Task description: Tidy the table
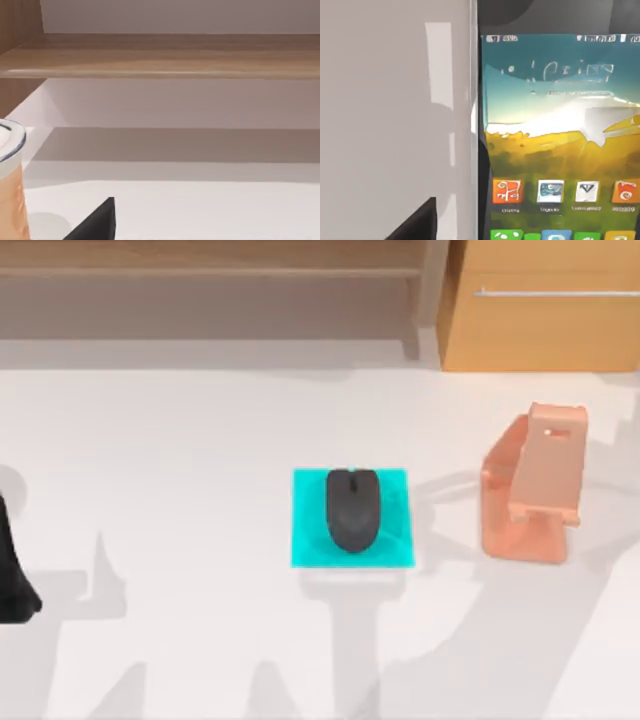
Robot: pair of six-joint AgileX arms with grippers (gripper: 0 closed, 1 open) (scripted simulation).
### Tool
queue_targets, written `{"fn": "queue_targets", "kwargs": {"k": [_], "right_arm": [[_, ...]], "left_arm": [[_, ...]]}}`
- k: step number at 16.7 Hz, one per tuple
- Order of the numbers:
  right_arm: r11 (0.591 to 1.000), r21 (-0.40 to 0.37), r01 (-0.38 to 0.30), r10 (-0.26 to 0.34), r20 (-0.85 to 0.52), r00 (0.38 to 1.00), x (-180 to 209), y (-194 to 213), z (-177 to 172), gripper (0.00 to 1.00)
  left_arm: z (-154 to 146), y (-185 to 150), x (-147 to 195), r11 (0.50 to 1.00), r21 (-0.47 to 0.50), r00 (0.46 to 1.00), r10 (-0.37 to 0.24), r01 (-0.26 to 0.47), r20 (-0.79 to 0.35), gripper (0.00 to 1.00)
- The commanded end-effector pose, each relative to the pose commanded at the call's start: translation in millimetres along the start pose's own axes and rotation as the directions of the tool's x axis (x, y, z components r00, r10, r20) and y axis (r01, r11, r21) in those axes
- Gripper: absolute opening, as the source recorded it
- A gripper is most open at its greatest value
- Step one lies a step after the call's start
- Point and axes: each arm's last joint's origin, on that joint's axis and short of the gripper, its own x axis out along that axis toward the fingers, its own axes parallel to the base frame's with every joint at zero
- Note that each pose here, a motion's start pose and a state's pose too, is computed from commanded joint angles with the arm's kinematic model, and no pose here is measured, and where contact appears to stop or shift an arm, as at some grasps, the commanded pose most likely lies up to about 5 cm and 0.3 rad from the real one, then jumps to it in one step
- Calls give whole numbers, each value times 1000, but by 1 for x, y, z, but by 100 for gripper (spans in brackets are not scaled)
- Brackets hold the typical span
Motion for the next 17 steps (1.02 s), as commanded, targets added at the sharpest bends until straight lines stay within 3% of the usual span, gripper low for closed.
{"fn": "queue_targets", "kwargs": {"k": [5,10,17], "right_arm": [[1000,0,1,-1,2,1000,45,0,-1,100],[1000,0,0,0,0,1000,50,0,-1,100],[1000,0,0,0,0,1000,50,0,-1,47]], "left_arm": [[0,0,0,1000,0,1000,0,0,0,100],[0,0,0,1000,0,1000,0,0,0,100],[0,0,0,1000,0,1000,0,0,0,100]]}}
